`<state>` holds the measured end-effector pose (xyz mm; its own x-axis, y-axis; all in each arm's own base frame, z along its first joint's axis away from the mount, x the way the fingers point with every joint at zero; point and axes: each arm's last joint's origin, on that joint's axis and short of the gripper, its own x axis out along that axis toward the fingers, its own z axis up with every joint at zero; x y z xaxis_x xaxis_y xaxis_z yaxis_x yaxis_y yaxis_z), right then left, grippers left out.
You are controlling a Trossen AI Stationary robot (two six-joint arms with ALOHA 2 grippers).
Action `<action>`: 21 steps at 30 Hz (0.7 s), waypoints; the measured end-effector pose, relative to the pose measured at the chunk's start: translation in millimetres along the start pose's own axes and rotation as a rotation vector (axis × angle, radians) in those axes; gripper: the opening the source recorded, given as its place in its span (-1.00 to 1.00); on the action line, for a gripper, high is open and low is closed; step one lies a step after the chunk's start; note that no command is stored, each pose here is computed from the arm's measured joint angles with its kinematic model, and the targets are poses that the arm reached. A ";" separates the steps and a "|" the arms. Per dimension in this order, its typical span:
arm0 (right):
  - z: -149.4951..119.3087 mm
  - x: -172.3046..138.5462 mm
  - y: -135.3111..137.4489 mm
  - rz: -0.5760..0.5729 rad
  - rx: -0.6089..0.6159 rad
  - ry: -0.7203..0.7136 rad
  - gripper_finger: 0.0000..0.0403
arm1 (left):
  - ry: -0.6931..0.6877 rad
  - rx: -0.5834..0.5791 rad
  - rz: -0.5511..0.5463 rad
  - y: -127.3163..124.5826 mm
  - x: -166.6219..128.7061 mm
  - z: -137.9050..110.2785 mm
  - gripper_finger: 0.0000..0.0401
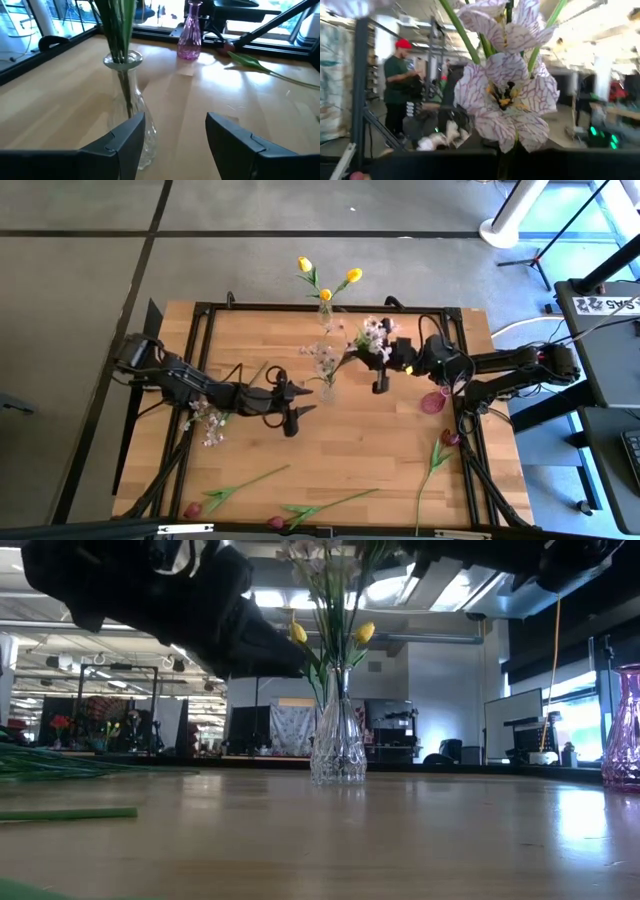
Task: Sort flowers into vase by color
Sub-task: Put the top white flower into the bottom vase
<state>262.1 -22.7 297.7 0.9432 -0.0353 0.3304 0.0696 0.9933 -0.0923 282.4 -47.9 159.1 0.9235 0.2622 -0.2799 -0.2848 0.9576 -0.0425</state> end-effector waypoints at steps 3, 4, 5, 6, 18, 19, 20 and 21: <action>-5.4 -0.1 -0.2 -0.020 0.024 0.052 -0.99 | -0.004 0.001 0.014 0.4 0.3 -0.1 0.02; -5.5 -0.1 -0.2 -0.021 0.032 0.052 -0.99 | -0.005 0.001 0.016 0.4 0.3 -0.1 0.02; -5.3 -0.1 -0.2 -0.021 0.038 0.052 -0.99 | -0.006 0.001 0.016 0.4 0.3 0.1 0.02; -5.2 -0.2 -0.2 -0.020 0.044 0.052 -0.99 | -0.009 -0.001 0.015 0.4 0.3 0.4 0.02; -24.2 5.6 1.1 -0.014 0.053 0.114 -0.99 | -0.073 -0.039 0.076 9.5 4.0 8.0 0.02; -28.1 6.6 1.5 -0.008 0.053 0.127 -0.99 | -0.073 -0.040 0.081 10.8 4.5 8.2 0.02; -31.3 7.4 1.8 -0.006 0.053 0.137 -0.99 | -0.073 -0.040 0.085 11.9 5.0 8.3 0.02; -34.4 8.1 2.2 0.002 0.054 0.147 -0.99 | -0.074 -0.042 0.087 12.6 5.2 8.6 0.02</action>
<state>281.0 -24.6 267.9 0.9810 -0.0454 0.1884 0.0541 0.9977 -0.0412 285.8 -33.5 165.4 0.9108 0.3539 -0.2125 -0.3739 0.9254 -0.0614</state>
